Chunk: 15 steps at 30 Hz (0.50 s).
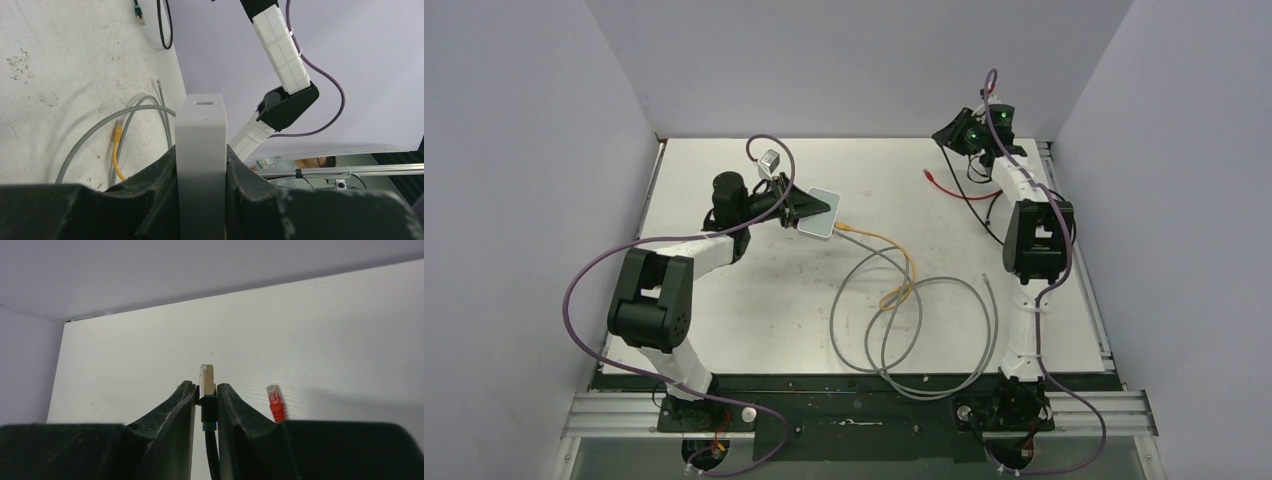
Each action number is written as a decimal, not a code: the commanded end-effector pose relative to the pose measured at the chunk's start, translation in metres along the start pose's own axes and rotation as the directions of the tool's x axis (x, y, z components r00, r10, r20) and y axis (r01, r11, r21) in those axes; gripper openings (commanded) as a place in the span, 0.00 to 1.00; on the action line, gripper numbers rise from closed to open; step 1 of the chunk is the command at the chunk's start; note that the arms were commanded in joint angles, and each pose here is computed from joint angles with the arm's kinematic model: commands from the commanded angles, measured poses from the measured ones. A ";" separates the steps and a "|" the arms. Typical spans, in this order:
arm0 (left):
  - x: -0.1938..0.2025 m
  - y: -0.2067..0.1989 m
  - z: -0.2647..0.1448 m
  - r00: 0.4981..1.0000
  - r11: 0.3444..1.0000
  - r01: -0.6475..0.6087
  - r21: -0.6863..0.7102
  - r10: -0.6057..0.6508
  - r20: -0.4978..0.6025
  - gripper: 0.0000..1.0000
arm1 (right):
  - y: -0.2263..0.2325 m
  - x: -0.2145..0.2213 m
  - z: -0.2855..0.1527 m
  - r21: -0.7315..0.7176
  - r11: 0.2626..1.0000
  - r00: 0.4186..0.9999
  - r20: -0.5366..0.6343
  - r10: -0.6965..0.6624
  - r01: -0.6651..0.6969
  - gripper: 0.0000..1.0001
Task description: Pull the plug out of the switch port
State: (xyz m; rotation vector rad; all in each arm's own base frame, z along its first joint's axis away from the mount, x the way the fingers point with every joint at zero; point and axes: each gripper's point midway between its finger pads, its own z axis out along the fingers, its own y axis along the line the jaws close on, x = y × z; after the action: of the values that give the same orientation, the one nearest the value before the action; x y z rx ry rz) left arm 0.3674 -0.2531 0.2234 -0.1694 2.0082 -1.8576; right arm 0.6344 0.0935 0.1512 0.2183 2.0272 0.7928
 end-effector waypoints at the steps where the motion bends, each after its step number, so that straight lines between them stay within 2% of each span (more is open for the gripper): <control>1: -0.002 -0.024 -0.001 0.998 0.996 -0.067 0.055 0.067 0.010 0.00 | 0.038 -0.048 0.008 -0.066 0.997 0.993 0.112 -0.042 0.050 0.05; 8: -0.004 -0.026 -0.001 0.997 0.996 -0.072 0.055 0.072 0.014 0.00 | 0.063 -0.080 0.027 -0.138 0.990 0.982 0.189 0.005 0.022 0.05; 12: -0.004 -0.028 -0.002 0.997 0.996 -0.076 0.056 0.075 0.017 0.00 | 0.053 -0.063 0.035 -0.122 0.993 0.987 0.158 0.023 -0.003 0.06; 15: -0.003 -0.028 -0.002 0.997 0.996 -0.076 0.055 0.075 0.018 0.00 | 0.046 -0.045 0.038 -0.104 0.995 0.993 0.117 0.022 -0.010 0.13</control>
State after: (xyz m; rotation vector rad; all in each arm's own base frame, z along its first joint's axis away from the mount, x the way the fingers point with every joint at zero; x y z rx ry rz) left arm 0.3680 -0.2530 0.2232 -0.1722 2.0075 -1.8551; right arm 0.6868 0.1185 0.1978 0.2226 1.8739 0.8655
